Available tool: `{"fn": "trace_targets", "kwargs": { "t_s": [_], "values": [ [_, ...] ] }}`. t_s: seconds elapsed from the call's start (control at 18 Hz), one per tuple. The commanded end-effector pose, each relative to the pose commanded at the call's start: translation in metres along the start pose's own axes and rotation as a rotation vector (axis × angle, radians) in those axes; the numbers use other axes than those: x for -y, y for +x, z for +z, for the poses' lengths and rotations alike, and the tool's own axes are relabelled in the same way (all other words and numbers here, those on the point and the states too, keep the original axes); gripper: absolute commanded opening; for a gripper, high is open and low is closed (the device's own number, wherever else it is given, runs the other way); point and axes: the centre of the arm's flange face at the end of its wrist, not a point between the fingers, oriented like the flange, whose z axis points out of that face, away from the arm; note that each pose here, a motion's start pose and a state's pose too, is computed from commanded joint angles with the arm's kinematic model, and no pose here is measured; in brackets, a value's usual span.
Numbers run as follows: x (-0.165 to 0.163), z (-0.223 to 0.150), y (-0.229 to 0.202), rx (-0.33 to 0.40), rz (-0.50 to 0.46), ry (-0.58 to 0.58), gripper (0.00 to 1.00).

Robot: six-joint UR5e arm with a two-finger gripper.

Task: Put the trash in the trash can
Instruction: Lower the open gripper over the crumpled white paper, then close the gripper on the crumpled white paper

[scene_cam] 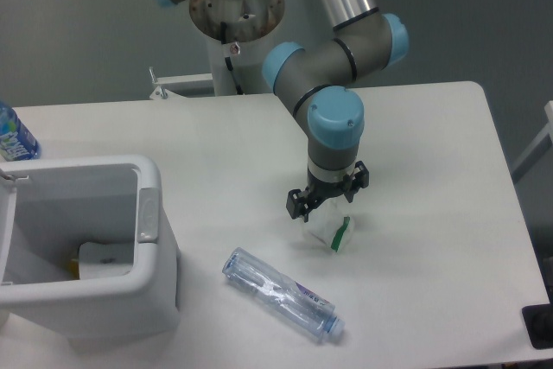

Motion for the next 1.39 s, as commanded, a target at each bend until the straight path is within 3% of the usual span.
{"fn": "trace_targets", "kwargs": {
  "t_s": [0.56,1.28,1.39],
  "values": [
    [-0.001,0.023,0.006,0.027,0.011,-0.004,1.00],
    [0.011,0.020,0.005,0.036,-0.011,0.019,1.00],
    [0.014,0.015,0.005,0.037,-0.038,0.030,0.86]
  ]
}}
